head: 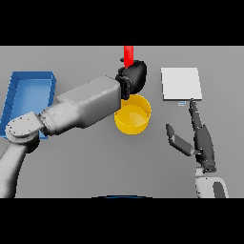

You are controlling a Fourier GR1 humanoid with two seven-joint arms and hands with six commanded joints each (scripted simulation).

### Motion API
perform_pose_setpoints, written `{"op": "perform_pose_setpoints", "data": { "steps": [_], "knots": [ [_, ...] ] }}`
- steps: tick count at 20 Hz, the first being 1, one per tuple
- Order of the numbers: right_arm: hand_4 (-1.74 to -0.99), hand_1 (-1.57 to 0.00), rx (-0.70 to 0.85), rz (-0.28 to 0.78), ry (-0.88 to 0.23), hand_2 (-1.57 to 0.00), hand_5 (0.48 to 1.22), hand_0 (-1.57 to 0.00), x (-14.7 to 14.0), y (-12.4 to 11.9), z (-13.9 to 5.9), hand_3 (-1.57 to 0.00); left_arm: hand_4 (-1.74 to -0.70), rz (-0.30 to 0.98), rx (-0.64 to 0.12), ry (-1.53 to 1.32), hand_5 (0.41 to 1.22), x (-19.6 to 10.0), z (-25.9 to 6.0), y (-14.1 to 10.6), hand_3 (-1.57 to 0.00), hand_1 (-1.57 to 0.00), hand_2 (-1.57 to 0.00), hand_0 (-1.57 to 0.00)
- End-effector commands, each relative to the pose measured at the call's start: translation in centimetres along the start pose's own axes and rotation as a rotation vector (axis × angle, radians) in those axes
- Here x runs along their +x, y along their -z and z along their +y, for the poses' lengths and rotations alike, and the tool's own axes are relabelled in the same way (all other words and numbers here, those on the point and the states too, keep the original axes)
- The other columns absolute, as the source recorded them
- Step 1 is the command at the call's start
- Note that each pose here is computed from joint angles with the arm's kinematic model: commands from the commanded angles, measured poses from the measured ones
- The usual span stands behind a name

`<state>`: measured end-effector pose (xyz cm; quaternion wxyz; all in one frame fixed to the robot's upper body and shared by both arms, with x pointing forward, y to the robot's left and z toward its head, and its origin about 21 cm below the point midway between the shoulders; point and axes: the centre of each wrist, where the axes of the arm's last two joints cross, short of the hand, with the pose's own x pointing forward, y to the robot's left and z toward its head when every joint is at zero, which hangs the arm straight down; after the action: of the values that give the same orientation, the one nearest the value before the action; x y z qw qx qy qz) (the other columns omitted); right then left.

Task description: Pick up the red beaker and tilt it to pour out 1 green nut into yellow bowl. Pick up the yellow bowl and place it on the metallic measuring scale.

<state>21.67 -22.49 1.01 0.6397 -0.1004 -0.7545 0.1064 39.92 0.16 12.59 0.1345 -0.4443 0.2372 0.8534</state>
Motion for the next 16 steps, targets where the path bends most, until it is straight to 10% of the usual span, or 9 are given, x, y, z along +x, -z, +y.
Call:
{"op": "perform_pose_setpoints", "data": {
  "steps": [1,5,7,16],
  "knots": [
    [-1.153,0.0,-0.002,-0.013,0.007,0.0,0.636,0.0,0.1,0.1,0.1,0.0,-1.72,0.004,-0.006,0.018,1.221,-1.3,0.2,-0.3,-1.57,-1.57,-1.57,-1.57],
    [-1.154,0.0,0.025,-0.033,0.009,0.0,0.654,0.0,0.1,0.3,0.2,0.0,-1.73,0.14,-0.011,0.048,1.221,-7.2,0.4,-1.9,-1.57,-1.57,-1.57,-1.57],
    [-1.16,0.0,0.021,-0.038,0.0,0.0,0.66,0.0,0.1,0.3,0.4,0.0,-1.73,0.226,0.011,-0.004,1.221,-11.0,0.1,-3.4,-1.18,-1.57,-1.57,-1.57],
    [-1.142,0.0,0.022,-0.042,-0.043,0.0,0.63,0.0,0.2,1.1,0.6,0.0,-1.74,0.751,0.124,-1.026,1.221,-22.3,-10.0,-12.6,-1.4,-1.57,-1.57,-1.57]
  ]
}}
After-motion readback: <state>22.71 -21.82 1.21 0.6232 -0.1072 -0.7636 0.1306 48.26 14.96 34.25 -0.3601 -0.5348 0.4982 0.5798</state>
